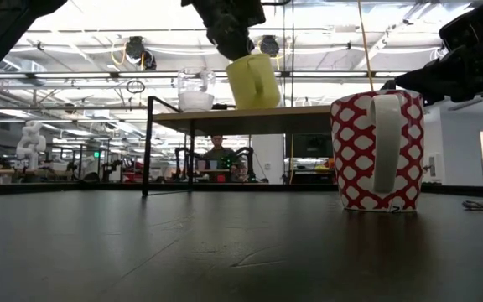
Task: Stack small to large cups/mugs on shelf
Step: Put the light green mug on the shelf
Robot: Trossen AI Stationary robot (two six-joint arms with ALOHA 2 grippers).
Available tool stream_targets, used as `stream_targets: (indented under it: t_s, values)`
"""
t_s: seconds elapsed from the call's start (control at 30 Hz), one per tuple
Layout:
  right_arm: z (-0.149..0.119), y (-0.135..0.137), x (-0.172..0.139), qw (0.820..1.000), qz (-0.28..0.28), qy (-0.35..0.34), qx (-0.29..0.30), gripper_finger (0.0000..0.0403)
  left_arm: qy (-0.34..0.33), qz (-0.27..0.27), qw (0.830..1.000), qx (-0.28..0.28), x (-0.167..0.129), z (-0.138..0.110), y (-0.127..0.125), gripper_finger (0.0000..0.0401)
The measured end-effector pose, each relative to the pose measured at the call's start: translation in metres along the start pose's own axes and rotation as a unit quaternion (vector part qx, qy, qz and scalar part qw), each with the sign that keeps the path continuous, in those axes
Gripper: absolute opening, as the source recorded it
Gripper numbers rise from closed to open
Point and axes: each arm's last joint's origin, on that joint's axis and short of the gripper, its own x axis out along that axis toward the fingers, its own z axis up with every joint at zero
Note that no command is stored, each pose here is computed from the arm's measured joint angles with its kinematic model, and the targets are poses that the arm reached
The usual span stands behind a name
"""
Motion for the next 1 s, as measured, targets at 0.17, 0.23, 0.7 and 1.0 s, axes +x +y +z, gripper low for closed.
stream_targets:
  t_s: [0.17, 0.23, 0.7, 1.0]
  values:
    - [0.0, 0.0, 0.0, 1.0, 0.0, 0.003, 0.0, 0.0, 0.027, 0.019, 0.999, 0.016, -0.004, 0.002, -0.006, 0.0004]
    - [0.0, 0.0, 0.0, 1.0, 0.0, 0.002, -0.001, 0.0, 0.044, 0.02, 0.999, 0.02, -0.006, 0.002, -0.009, 0.0004]
    - [0.0, 0.0, 0.0, 1.0, -0.002, -0.002, 0.0, 0.0, 0.079, 0.03, 0.996, 0.019, -0.007, -0.006, -0.005, 0.0004]
    - [0.001, 0.0, 0.0, 1.0, -0.002, -0.005, 0.0, 0.0, 0.074, 0.026, 0.997, 0.019, -0.007, -0.007, -0.004, 0.0004]
